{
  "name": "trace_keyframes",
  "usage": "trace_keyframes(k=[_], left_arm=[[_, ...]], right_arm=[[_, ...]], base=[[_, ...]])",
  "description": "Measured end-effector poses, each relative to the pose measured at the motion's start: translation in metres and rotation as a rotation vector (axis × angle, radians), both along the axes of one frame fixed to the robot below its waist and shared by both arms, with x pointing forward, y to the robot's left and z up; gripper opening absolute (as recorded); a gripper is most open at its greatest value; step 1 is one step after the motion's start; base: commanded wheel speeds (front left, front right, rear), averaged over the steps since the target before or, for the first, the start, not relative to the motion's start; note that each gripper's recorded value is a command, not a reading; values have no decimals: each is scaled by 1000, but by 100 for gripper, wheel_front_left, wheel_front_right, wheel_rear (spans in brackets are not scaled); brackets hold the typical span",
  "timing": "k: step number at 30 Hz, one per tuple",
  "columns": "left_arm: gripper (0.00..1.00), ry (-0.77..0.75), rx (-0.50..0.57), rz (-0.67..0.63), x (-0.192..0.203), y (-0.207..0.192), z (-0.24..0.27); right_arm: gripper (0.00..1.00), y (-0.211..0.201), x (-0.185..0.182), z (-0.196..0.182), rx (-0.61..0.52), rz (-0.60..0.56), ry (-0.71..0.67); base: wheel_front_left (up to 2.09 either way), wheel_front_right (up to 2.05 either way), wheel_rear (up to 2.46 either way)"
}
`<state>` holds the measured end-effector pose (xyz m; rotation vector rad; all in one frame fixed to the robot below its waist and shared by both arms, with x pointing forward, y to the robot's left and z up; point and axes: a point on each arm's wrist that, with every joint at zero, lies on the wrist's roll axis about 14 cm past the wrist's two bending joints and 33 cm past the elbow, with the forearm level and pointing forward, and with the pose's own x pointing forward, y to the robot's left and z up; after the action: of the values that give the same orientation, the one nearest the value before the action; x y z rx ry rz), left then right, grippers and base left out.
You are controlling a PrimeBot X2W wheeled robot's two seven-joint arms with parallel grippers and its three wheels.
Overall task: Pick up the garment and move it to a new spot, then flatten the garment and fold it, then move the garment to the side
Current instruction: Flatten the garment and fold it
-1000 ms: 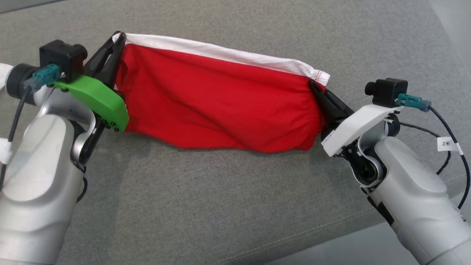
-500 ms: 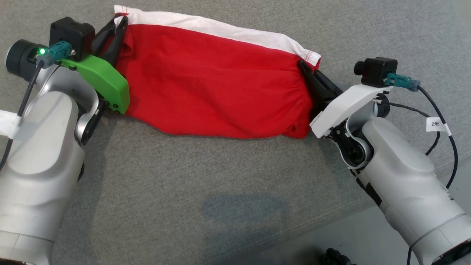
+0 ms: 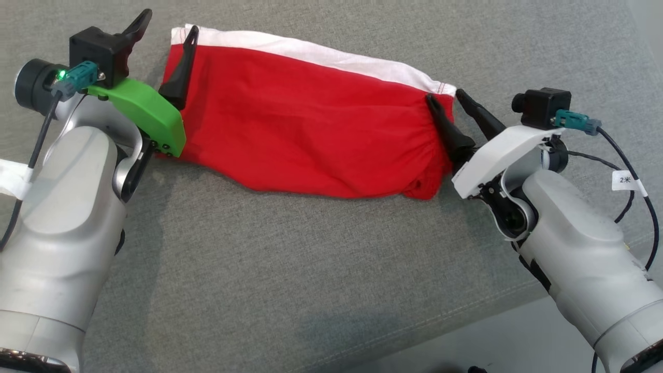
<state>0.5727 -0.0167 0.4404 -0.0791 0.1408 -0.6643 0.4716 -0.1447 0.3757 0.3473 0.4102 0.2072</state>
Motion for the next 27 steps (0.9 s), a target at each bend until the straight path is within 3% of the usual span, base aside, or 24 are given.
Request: trace_keyframes(k=[6,14,20,27], left_arm=[[100,-2,5,-11,-17,-4,11],[100,147,49,24,-60,14,-22],[100,206,34,84,-54,28,-25],[100,283,38,74,-54,18,-45]], right_arm=[[100,-14,-10,11,-25,-22,-31],[100,-18,-21,35,-3,-45,-90],[100,-23,-24,60,16,-63,-161],[100,-45,-33,61,1,-112,-166]], base=[[0,0,0],[0,0,0],[0,0,0],[0,0,0]])
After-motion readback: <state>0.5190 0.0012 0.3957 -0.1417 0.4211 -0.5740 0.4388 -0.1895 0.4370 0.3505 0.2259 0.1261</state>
